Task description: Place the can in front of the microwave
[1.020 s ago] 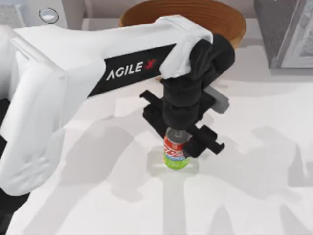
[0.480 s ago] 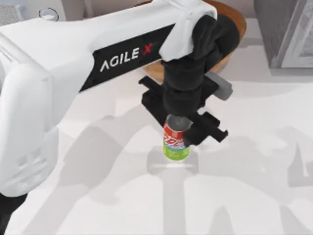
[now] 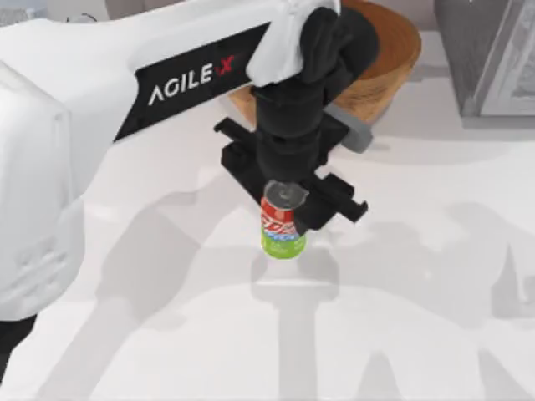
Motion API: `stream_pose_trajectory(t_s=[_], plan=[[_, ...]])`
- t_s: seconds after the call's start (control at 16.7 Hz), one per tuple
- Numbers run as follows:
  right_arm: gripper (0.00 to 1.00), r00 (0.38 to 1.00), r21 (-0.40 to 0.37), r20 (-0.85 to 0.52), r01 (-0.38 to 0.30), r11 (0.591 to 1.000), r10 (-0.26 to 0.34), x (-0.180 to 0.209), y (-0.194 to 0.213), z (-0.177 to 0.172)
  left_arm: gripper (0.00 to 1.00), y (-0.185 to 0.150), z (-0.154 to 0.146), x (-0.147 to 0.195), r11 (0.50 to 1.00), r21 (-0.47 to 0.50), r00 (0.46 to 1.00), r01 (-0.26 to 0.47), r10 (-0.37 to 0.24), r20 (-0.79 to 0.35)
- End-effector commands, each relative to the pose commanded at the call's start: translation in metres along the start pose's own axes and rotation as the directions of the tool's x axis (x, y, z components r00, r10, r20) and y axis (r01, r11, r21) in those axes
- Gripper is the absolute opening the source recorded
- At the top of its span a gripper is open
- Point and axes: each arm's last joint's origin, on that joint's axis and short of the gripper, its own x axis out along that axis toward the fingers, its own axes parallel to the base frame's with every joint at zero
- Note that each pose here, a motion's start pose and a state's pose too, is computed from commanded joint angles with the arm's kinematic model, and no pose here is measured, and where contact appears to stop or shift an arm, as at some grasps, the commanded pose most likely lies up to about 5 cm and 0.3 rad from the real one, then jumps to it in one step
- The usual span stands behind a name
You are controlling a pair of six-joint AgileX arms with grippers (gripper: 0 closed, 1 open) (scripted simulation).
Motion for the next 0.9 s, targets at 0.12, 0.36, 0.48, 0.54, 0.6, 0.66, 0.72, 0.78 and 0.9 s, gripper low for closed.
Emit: stream_pose_trajectory(t_s=[0.12, 0.36, 0.48, 0.54, 0.6, 0.66, 0.72, 0.78, 0.9], plan=[[1.00, 1.000, 0.000, 0.000, 0.000, 1.000, 0.000, 0.000, 0.000, 0.000, 0.00, 0.042, -0.005, -0.002, 0.996, -0.087, 1.000, 0.000, 0.001, 0.005], [1.00, 1.000, 0.000, 0.000, 0.000, 1.000, 0.000, 0.000, 0.000, 0.000, 0.00, 0.160, -0.045, -0.005, 0.940, -0.341, 1.000, -0.001, 0.001, 0.000], [1.00, 1.000, 0.000, 0.000, 0.000, 1.000, 0.000, 0.000, 0.000, 0.000, 0.00, 0.217, -0.079, -0.005, 0.883, -0.469, 1.000, -0.001, -0.001, -0.004], [1.00, 1.000, 0.000, 0.000, 0.000, 1.000, 0.000, 0.000, 0.000, 0.000, 0.00, 0.240, -0.098, -0.006, 0.852, -0.523, 1.000, -0.001, -0.002, -0.005], [1.00, 1.000, 0.000, 0.000, 0.000, 1.000, 0.000, 0.000, 0.000, 0.000, 0.00, 0.259, -0.115, -0.006, 0.823, -0.568, 1.000, -0.001, -0.002, -0.004], [1.00, 1.000, 0.000, 0.000, 0.000, 1.000, 0.000, 0.000, 0.000, 0.000, 0.00, 0.274, -0.130, -0.007, 0.797, -0.604, 1.000, 0.000, -0.001, -0.002], [1.00, 1.000, 0.000, 0.000, 0.000, 1.000, 0.000, 0.000, 0.000, 0.000, 0.00, 0.285, -0.142, -0.009, 0.776, -0.630, 1.000, 0.000, 0.000, 0.000], [1.00, 1.000, 0.000, 0.000, 0.000, 1.000, 0.000, 0.000, 0.000, 0.000, 0.00, 0.293, -0.151, -0.009, 0.761, -0.649, 1.000, 0.001, 0.001, 0.002], [1.00, 1.000, 0.000, 0.000, 0.000, 1.000, 0.000, 0.000, 0.000, 0.000, 0.00, 0.299, -0.159, -0.010, 0.747, -0.665, 1.000, 0.001, 0.002, 0.004]])
